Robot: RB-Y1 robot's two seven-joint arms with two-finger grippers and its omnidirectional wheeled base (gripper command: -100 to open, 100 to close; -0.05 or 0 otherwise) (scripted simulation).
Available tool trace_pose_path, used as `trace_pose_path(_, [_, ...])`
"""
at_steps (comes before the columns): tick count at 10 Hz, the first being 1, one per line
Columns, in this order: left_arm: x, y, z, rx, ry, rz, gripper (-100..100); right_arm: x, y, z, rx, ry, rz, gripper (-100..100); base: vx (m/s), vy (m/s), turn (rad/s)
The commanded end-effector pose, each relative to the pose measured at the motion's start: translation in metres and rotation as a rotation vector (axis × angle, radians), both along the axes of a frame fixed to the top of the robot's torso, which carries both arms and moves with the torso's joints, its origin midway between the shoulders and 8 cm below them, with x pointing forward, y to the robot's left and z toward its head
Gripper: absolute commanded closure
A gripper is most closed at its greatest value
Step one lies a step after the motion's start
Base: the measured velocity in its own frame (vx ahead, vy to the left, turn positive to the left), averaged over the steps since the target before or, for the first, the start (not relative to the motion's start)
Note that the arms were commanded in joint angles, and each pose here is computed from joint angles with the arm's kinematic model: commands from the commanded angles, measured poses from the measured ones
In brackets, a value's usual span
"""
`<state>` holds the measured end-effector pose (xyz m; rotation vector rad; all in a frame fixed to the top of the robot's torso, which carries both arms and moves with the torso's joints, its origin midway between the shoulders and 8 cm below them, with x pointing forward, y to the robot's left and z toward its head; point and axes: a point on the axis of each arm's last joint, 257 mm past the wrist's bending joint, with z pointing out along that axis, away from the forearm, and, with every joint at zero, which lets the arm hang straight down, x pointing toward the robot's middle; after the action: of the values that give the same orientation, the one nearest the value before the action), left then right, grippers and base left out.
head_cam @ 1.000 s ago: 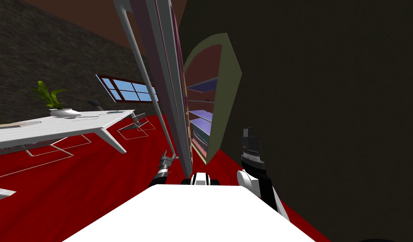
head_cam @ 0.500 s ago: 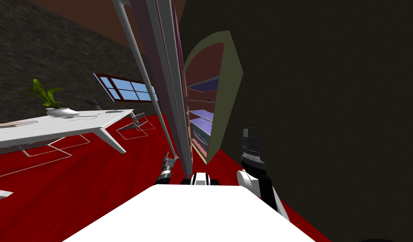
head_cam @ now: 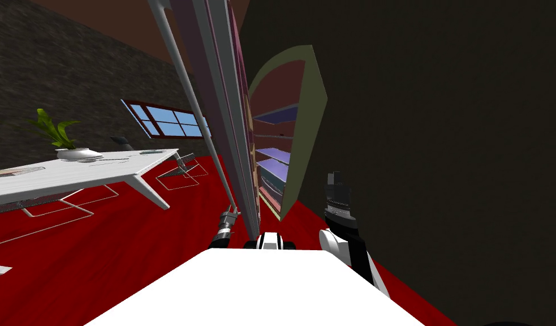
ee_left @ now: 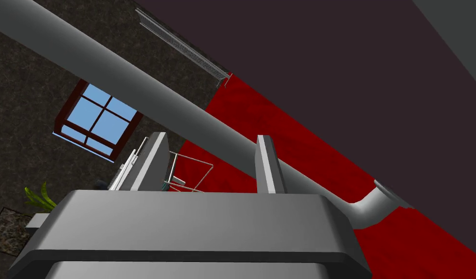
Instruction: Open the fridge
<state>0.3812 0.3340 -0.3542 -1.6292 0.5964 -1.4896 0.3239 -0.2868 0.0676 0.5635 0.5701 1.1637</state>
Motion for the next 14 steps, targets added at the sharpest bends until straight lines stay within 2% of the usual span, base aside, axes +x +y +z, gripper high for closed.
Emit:
trace_pose_path(1, [0.012, -0.009, 0.007, 0.007, -0.012, -0.041, 100, 0.000, 0.000, 0.000, 0.000, 0.000, 0.000, 0, -0.062, 0.315, -0.076])
trace_pose_path(7, [0.031, -0.031, 0.011, 0.009, -0.014, -0.144, 100, 0.000, 0.000, 0.000, 0.000, 0.000, 0.000, 0, -0.082, 0.318, -0.122])
trace_pose_path(8, [0.029, -0.028, 0.010, 0.010, -0.015, -0.133, 100, 0.000, 0.000, 0.000, 0.000, 0.000, 0.000, 0, -0.036, 0.155, -0.031])
trace_pose_path(9, [0.023, -0.038, 0.003, -0.003, -0.013, -0.151, -100, 0.000, 0.000, 0.000, 0.000, 0.000, 0.000, 0, -0.016, 0.168, -0.088])
trace_pose_path(11, [0.024, -0.037, 0.005, -0.001, -0.016, -0.148, -100, 0.000, 0.000, 0.000, 0.000, 0.000, 0.000, 0, -0.032, 0.155, -0.055])
trace_pose_path(12, [0.031, -0.034, 0.010, -0.005, -0.019, -0.147, -100, 0.000, 0.000, 0.000, 0.000, 0.000, 0.000, 0, 0.042, 0.019, 0.019])
trace_pose_path(13, [0.024, -0.035, 0.005, -0.004, -0.014, -0.148, -100, 0.000, 0.000, 0.000, 0.001, 0.000, 0.000, 0, 0.014, 0.007, 0.026])
trace_pose_path(14, [0.024, -0.034, 0.004, -0.005, -0.010, -0.147, 100, 0.000, 0.000, 0.000, 0.001, 0.000, 0.000, 0, -0.009, 0.000, 0.003])
